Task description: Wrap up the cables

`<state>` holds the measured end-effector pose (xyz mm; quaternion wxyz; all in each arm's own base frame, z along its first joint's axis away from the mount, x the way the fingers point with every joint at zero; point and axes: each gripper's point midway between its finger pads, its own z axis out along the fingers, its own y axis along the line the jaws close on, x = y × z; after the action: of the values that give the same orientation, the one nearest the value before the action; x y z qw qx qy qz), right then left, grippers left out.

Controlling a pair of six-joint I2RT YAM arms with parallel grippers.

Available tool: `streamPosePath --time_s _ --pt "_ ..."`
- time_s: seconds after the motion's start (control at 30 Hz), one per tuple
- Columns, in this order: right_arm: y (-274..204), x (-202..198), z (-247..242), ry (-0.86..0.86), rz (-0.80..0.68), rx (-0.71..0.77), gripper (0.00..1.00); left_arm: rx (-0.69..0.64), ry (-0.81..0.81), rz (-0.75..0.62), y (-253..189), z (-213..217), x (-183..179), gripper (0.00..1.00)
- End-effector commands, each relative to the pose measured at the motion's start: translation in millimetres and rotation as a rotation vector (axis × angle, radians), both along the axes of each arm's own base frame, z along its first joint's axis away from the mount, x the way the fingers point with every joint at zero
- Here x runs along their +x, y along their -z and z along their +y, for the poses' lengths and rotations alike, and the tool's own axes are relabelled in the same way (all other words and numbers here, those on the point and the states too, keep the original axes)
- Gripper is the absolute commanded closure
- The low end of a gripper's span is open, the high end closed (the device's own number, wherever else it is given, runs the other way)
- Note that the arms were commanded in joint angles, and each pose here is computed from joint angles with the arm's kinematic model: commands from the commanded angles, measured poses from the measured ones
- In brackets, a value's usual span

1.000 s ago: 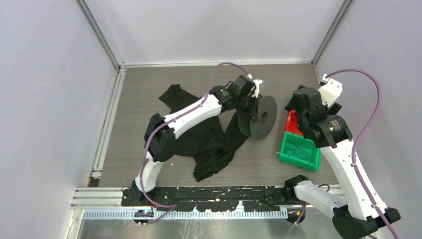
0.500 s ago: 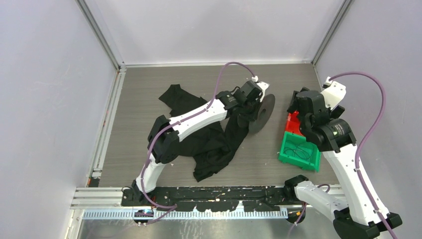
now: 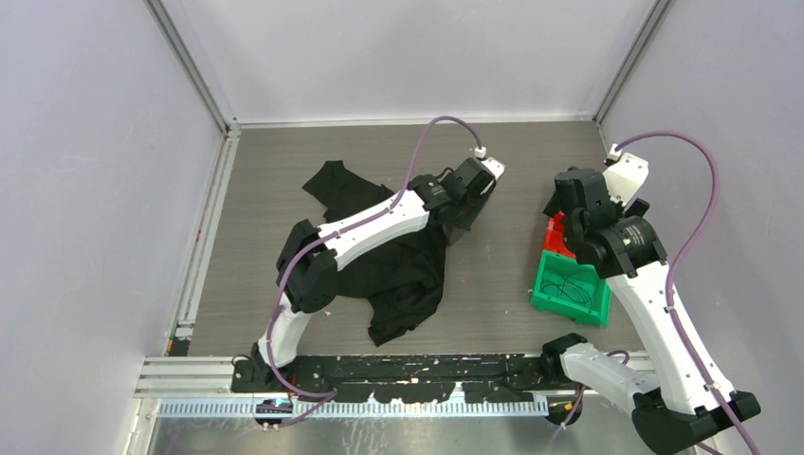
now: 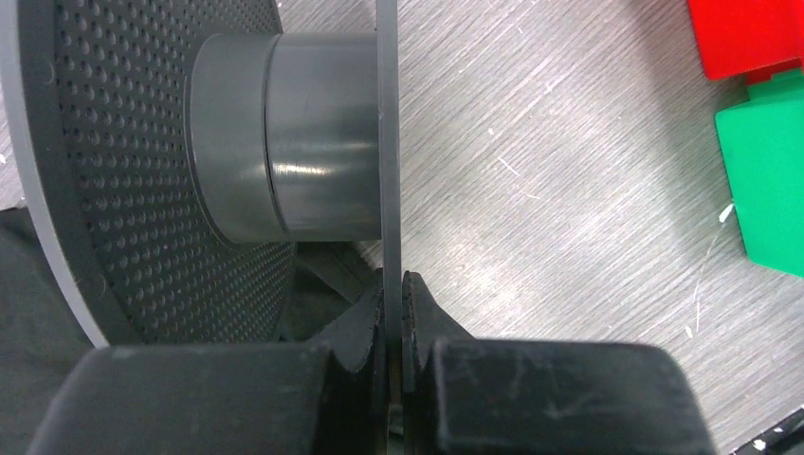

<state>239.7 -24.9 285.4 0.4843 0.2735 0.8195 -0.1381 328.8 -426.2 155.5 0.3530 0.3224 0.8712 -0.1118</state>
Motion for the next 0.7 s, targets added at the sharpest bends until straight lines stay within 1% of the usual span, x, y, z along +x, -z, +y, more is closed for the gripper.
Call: streamPosePath --time_s 0.0,0.17,0.33,0.37,0.53,0.67 --pt "14 -2 -12 0.056 0.036 -0.028 0.0 -0.076 0.058 0.024 -22 -15 -8 0.99" --pt "54 -1 -8 0.06 0.143 0.033 0.0 -0.08 0.105 0.083 -13 -30 -19 1.0" --pt "60 -1 -13 0.077 0.153 0.053 0.0 -0.082 0.12 0.092 -14 -30 -22 0.99" --pt "59 -2 -14 0.083 0.153 0.052 0.0 -0.079 0.12 0.095 -14 -29 -23 0.98" --pt "63 -4 -20 0.1 0.168 0.056 0.0 -0.094 0.138 0.103 -18 -31 -27 0.74" --pt "64 -3 -21 0.101 0.171 0.062 0.0 -0.104 0.146 0.098 -23 -31 -28 0.58"
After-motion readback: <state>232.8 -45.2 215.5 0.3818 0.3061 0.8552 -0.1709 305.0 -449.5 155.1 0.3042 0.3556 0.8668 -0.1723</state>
